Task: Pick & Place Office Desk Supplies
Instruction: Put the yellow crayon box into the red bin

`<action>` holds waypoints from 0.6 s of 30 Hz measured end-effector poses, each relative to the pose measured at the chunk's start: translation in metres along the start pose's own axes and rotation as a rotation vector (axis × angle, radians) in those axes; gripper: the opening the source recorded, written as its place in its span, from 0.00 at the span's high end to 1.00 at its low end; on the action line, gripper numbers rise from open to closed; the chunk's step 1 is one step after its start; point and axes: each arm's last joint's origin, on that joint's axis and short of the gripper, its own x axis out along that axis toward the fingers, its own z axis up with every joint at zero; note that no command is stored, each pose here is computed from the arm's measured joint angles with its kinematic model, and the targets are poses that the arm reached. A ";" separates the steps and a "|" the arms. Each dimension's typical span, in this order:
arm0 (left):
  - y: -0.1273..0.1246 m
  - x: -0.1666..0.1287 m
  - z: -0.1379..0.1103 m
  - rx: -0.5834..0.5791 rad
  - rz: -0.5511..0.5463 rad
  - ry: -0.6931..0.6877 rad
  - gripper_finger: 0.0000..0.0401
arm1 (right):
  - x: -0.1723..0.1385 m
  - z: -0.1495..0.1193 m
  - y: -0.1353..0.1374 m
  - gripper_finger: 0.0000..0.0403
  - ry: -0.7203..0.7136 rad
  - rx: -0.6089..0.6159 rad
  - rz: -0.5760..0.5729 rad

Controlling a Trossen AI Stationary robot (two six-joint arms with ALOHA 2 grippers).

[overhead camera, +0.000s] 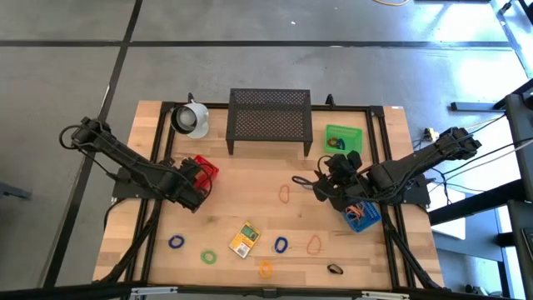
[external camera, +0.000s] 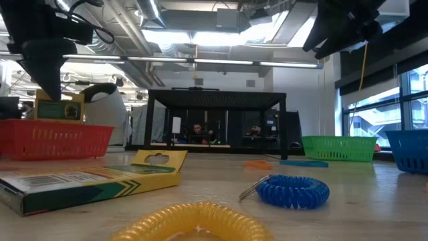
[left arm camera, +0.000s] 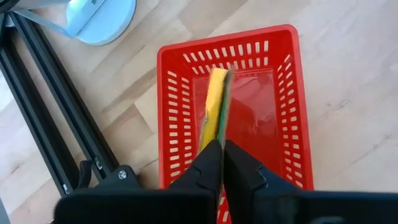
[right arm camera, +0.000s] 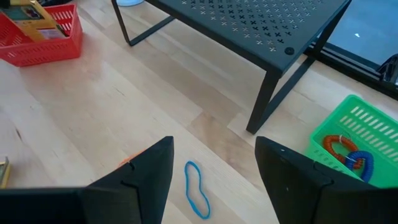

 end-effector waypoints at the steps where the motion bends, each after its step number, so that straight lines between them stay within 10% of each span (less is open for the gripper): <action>1: 0.000 0.000 0.000 0.000 0.000 0.007 0.97 | 0.000 0.000 0.000 0.43 0.000 0.002 0.001; 18: 0.001 0.000 -0.002 0.008 0.006 0.051 0.59 | 0.000 0.001 0.002 0.43 -0.007 0.021 0.015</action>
